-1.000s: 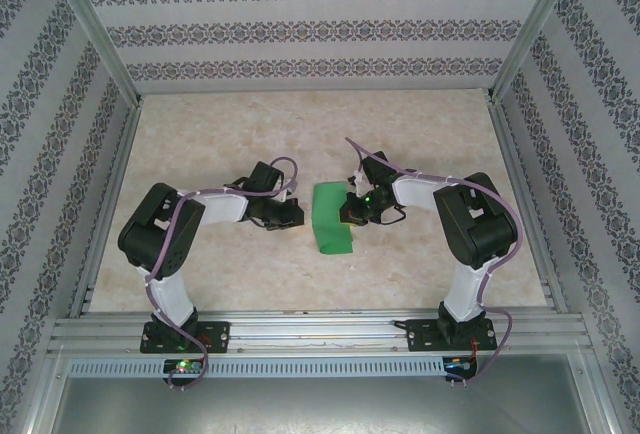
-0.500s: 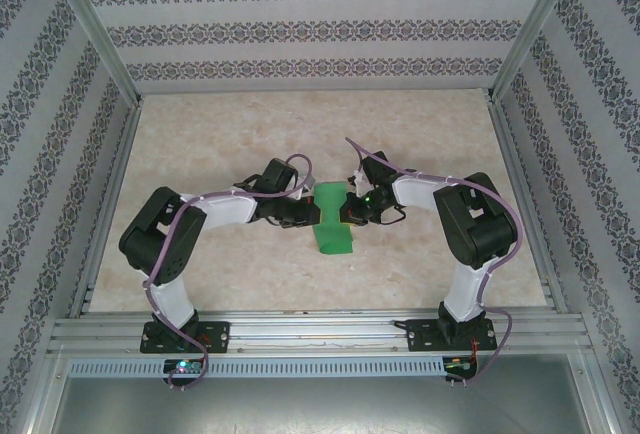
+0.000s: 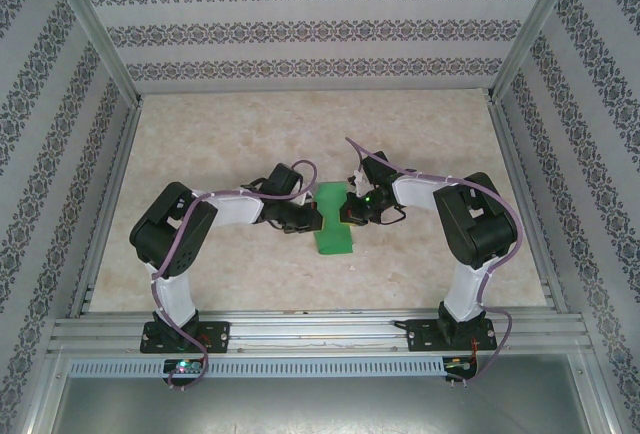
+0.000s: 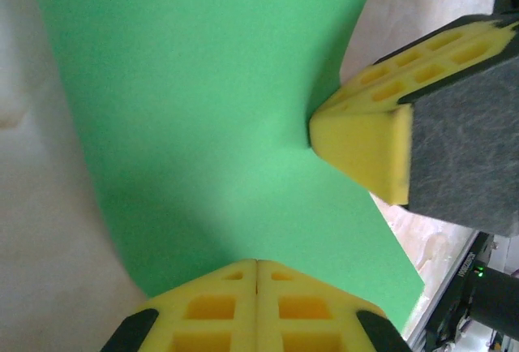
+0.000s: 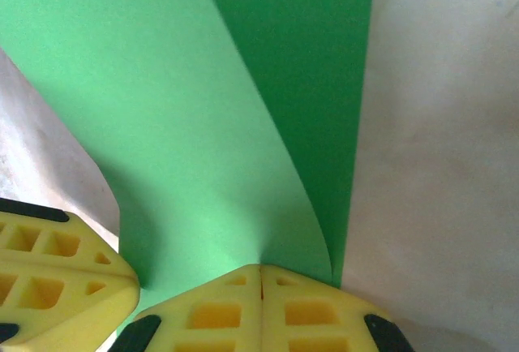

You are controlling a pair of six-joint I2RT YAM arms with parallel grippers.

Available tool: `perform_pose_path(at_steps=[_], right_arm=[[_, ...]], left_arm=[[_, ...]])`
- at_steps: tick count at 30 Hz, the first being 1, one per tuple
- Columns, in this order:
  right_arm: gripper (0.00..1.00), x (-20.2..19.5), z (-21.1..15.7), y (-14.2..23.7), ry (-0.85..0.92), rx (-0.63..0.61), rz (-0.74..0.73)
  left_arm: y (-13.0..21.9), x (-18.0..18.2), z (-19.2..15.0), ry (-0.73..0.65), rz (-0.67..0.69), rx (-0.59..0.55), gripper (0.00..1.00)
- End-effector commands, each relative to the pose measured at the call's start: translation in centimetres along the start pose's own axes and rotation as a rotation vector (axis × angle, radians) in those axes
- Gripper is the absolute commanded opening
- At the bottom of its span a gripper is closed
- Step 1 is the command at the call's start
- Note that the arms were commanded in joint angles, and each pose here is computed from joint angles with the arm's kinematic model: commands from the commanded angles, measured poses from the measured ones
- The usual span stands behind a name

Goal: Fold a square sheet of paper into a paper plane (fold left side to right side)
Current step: First fold the square sheet of paper in half at the center of the table, then hold the square sheet of paper at the center of the table.

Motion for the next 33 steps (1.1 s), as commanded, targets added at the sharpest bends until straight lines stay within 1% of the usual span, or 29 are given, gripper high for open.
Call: perform_pose_path(at_steps=[1, 6, 11, 14, 16, 22, 26, 29, 33], right_arm=[[0.00, -4.9, -5.3, -2.2, -0.107, 0.183, -0.203], [0.00, -5.0, -5.2, -2.2, -0.108, 0.185, -0.207], [0.00, -5.1, -5.3, -2.1, -0.112, 0.186, -0.211], [0.00, -5.0, -5.2, -2.1, -0.111, 0.185, -0.209], [0.00, -4.9, -5.2, -2.1, -0.108, 0.183, -0.201], [0.00, -4.5, -4.9, -2.0, -0.100, 0.170, -0.189], [0.00, -4.4, -4.9, -2.0, -0.099, 0.168, -0.188], [0.00, -4.4, -4.9, -2.0, -0.097, 0.168, -0.186], [0.00, -4.2, -4.8, -2.1, -0.093, 0.166, -0.180]], left_arm=[[-0.7, 2.0, -2.0, 0.012, 0.063, 0.067, 0.04], [-0.8, 3.3, -3.3, 0.028, 0.091, 0.100, 0.03], [-0.2, 4.7, -4.7, 0.038, 0.135, 0.110, 0.03], [0.4, 5.0, -5.4, 0.044, 0.134, 0.110, 0.03], [0.9, 4.6, -5.5, 0.039, 0.120, 0.096, 0.03], [2.6, 0.6, -2.9, -0.010, 0.038, -0.004, 0.03], [2.3, -1.5, -1.0, -0.041, 0.000, -0.037, 0.03], [1.3, -2.2, 0.1, -0.045, -0.026, -0.033, 0.03], [-0.4, -2.1, 0.3, -0.045, -0.018, 0.008, 0.03]])
Point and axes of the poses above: each hand's point on the last joint's axis, 136 mm out from that joint toward the fingers, its own y axis back along the fingers, its own x axis along the line the jaws close on, z = x × y, the point moved 3 cm from there along y, back along the fingers, and after that the axes turned 14 degrees about y, right-handed, at the moved point
